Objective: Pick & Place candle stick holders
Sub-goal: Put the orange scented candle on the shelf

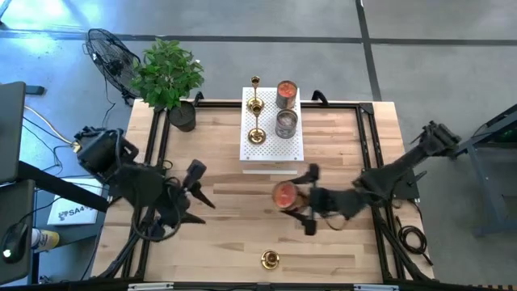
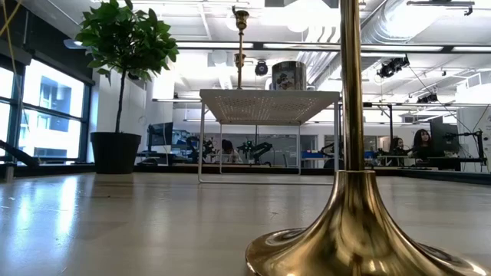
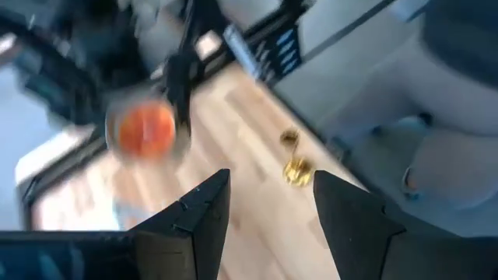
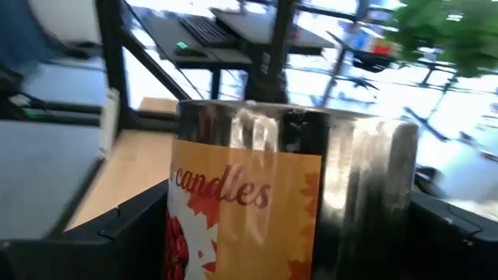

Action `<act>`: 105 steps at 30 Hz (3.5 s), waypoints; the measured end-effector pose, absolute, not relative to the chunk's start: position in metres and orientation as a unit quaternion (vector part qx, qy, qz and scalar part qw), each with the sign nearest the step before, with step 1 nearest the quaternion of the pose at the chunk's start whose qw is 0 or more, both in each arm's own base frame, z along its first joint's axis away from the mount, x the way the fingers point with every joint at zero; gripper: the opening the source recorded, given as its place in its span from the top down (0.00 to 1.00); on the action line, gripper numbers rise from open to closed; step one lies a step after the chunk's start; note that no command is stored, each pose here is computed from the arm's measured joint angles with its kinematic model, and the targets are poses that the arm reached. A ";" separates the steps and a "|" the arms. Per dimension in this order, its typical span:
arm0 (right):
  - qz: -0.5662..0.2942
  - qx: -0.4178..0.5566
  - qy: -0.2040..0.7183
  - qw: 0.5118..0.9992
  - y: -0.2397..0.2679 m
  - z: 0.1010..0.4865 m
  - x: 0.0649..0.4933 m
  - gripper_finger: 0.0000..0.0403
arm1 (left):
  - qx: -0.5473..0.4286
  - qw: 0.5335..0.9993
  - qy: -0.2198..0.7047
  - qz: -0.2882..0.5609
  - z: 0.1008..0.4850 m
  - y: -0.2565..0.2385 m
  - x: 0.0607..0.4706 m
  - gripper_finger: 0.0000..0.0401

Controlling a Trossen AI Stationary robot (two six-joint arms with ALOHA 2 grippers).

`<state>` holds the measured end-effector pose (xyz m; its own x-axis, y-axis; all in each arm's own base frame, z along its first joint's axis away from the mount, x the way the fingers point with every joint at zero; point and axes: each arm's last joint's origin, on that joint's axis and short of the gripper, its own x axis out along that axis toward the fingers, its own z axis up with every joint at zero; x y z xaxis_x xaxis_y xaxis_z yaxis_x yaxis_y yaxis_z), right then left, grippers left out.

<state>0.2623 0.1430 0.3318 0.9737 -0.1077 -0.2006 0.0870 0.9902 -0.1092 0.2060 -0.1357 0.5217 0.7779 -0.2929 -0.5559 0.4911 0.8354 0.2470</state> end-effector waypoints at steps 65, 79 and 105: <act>-0.138 -0.046 0.055 0.988 0.015 0.272 0.279 0.12 | 0.069 0.957 0.272 0.069 0.310 -0.119 0.191 0.55; -0.136 -0.040 0.079 0.987 0.014 0.293 0.243 0.12 | 0.068 0.957 0.274 0.063 0.310 -0.120 0.191 0.55; -0.061 0.005 -0.033 0.998 0.010 0.247 0.123 0.12 | 0.078 0.958 0.259 0.100 0.311 -0.118 0.191 0.55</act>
